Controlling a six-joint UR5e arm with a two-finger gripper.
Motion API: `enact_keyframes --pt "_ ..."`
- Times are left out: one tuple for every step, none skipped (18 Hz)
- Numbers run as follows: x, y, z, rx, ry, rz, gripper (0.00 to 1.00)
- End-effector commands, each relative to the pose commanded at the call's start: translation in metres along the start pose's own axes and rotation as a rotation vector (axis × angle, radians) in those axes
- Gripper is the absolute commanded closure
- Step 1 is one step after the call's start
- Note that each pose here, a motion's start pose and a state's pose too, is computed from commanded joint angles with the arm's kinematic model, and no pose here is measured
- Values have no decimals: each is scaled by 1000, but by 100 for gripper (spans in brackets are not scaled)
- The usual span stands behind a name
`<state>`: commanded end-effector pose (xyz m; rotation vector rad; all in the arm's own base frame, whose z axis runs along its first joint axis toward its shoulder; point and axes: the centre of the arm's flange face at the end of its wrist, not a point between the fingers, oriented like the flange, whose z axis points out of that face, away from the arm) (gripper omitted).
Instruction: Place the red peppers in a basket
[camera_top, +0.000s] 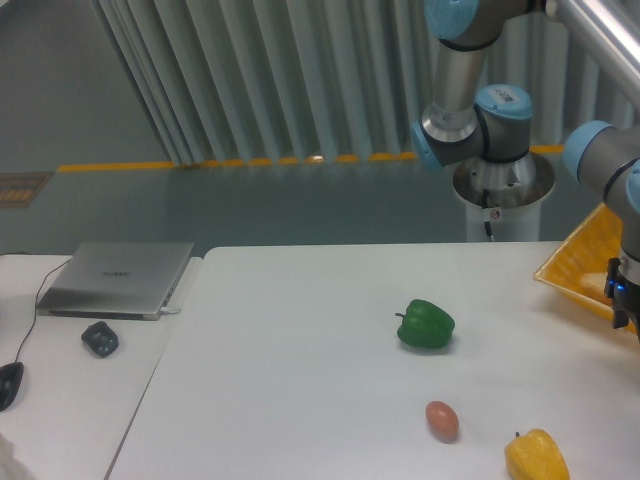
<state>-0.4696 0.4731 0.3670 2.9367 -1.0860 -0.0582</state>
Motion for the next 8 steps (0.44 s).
enact_keyframes --pt "0 1 -3 1 6 -1 0" --pt "-1 1 -5 1 12 -1 0" --pt "-1 2 -6 2 17 -3 0" --pt "-1 4 -6 2 15 -6 0" --pt "-2 4 -5 2 17 -6 0" --pt "-2 4 -5 2 17 -6 0" --pt "-2 4 -5 2 17 -6 0" --pt "-2 4 -5 3 17 -6 0"
